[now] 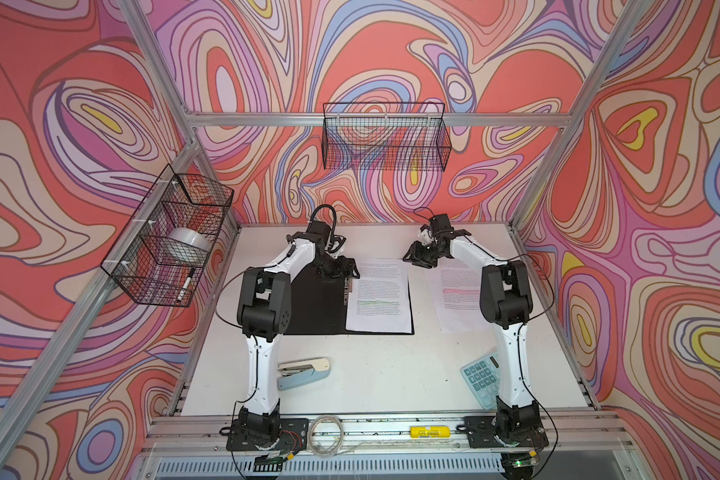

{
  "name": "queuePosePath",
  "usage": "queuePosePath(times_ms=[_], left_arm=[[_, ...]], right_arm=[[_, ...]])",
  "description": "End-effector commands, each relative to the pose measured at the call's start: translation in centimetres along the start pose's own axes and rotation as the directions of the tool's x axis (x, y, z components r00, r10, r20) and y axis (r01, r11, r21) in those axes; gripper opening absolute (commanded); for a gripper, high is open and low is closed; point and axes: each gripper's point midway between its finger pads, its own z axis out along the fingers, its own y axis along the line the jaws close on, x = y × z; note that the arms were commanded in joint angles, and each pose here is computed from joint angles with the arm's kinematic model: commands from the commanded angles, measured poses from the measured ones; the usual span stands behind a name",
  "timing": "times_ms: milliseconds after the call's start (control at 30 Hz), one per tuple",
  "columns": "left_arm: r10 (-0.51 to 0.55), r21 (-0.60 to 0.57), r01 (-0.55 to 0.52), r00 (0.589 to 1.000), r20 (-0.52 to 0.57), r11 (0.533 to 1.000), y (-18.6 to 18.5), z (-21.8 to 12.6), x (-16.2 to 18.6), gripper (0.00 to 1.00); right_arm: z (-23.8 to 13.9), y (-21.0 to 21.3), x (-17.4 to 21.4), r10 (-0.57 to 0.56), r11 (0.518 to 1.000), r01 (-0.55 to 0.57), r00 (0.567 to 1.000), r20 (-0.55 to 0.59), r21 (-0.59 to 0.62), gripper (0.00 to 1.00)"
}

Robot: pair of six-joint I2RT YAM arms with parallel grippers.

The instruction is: Put the files into the folder

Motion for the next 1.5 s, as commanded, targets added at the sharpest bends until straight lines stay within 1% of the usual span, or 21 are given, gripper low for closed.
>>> queuePosePath(times_ms=[0, 333, 733, 967, 1100, 1133, 1200, 1300, 1400, 1467], left_arm=[[-0.001, -0.017, 0.0, 1.0, -0.03, 1.0, 0.7, 0.9, 0.4, 1.0], [-0.002, -0.001, 0.002, 0.999, -0.048, 1.0, 0.8, 1.8, 0.6, 1.0], [0.004, 0.042, -0.002, 0.998, -0.059, 0.999, 0.4, 2.3, 0.7, 1.0], [0.003, 0.054, 0.001, 0.998, -0.064, 0.999, 0.3, 2.6, 0.6, 1.0], [0.008, 0.044, -0.005, 0.998, -0.056, 0.999, 0.3, 2.4, 0.4, 1.0], [0.01, 0.034, -0.008, 0.999, -0.05, 0.999, 0.5, 2.2, 0.3, 1.0], [0.022, 0.012, -0.022, 0.999, -0.034, 1.0, 0.6, 1.5, 0.0, 1.0], [0.064, -0.04, -0.064, 0.998, 0.007, 0.997, 0.5, -0.8, -1.0, 1.0], [0.123, -0.092, -0.117, 0.991, 0.061, 0.989, -0.2, -3.8, -2.0, 1.0], [0.151, -0.104, -0.141, 0.984, 0.098, 0.985, -1.2, -6.0, -2.5, 1.0]], right_arm=[[0.9, -0.5, -0.4, 0.008, 1.0, -0.008, 1.0, -0.004, -0.01, 0.46], [2.2, -0.9, -0.6, 0.01, 1.0, -0.011, 1.0, -0.025, -0.022, 0.46], [3.5, 0.4, -0.8, 0.011, 0.993, -0.017, 0.999, -0.053, -0.121, 0.45], [2.6, 1.3, -1.5, -0.014, 0.989, 0.01, 1.0, -0.025, -0.147, 0.44], [2.3, 1.5, -1.8, -0.026, 0.989, 0.024, 1.0, -0.012, -0.144, 0.45], [2.1, 1.3, -2.0, -0.023, 0.992, 0.023, 1.0, -0.001, -0.125, 0.45], [1.3, 1.3, -2.6, -0.028, 0.995, 0.032, 0.999, 0.035, -0.095, 0.46], [-1.4, 2.1, -4.5, -0.054, 0.997, 0.061, 0.989, 0.135, -0.047, 0.48], [-5.1, 2.5, -6.2, -0.079, 0.997, 0.074, 0.97, 0.228, 0.031, 0.48], [-8.1, 2.2, -6.7, -0.08, 0.995, 0.058, 0.955, 0.285, 0.084, 0.49]])
